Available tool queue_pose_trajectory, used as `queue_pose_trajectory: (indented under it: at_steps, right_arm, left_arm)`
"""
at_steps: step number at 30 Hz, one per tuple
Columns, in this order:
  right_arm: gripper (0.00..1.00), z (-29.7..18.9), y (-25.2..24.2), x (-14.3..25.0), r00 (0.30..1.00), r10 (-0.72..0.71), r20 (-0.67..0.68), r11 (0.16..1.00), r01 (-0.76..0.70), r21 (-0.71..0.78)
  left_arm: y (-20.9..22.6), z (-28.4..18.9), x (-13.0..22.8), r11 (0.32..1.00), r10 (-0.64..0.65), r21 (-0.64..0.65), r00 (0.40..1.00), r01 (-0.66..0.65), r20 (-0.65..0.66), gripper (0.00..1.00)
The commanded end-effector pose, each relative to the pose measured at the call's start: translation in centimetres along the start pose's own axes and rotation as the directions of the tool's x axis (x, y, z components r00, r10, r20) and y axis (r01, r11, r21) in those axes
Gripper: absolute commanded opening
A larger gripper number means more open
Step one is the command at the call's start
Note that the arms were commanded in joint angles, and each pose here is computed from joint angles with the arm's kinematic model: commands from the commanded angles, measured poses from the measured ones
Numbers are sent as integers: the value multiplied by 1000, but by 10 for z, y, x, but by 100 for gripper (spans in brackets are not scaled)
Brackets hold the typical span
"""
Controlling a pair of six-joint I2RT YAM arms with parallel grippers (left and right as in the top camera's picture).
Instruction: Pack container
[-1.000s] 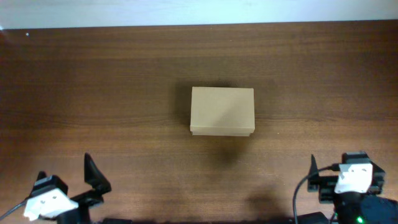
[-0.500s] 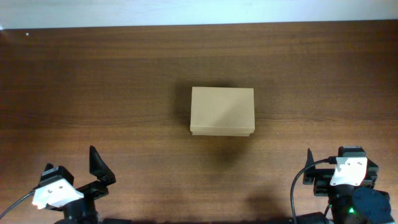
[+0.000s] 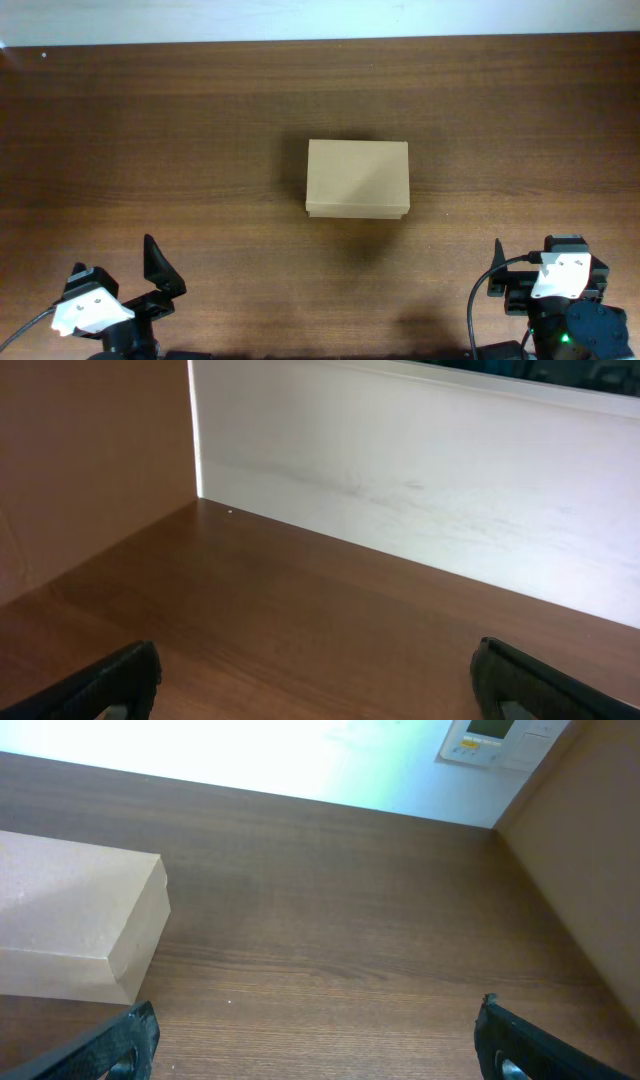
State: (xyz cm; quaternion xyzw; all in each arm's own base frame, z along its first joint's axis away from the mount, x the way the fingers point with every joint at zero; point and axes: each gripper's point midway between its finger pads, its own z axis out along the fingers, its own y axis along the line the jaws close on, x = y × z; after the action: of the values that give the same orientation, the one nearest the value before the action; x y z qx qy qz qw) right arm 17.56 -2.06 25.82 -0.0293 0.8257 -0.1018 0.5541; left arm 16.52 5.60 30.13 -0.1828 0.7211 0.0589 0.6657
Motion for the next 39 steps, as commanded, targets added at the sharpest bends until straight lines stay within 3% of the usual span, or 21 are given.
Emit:
queue_pose_trajectory:
  at_steps: [1,8,12,15,18,23,28,39]
  right_arm:
    - [99,0,-4,0,1000,18,1,1000,-18,24]
    - [99,-5,-10,3,999,31,14,998,-32,54]
    - [99,-8,-27,10,998,-32,53,987,23,158]
    - [99,-3,-33,-5,978,3,210,978,-47,204]
    - [99,3,-22,-34,912,55,407,985,-116,127]
    - [99,10,-5,-56,823,67,564,994,-105,34]
    - [99,29,1,-44,809,68,584,994,-108,33]
    - [99,64,12,-2,865,62,498,996,-87,28]
  left_arm:
    - [-1,0,0,1000,-15,5,1000,15,3,99]
    - [-1,0,0,1000,-15,5,1000,15,3,99]
    - [-1,0,0,1000,-15,5,1000,15,3,99]
    - [-1,0,0,1000,-15,5,1000,15,3,99]
    - [-1,0,0,1000,-15,5,1000,15,3,99]
    - [-1,0,0,1000,-15,5,1000,15,3,99]
    - [-1,0,0,1000,-15,5,1000,15,3,99]
    - [-1,0,0,1000,-15,5,1000,15,3,99]
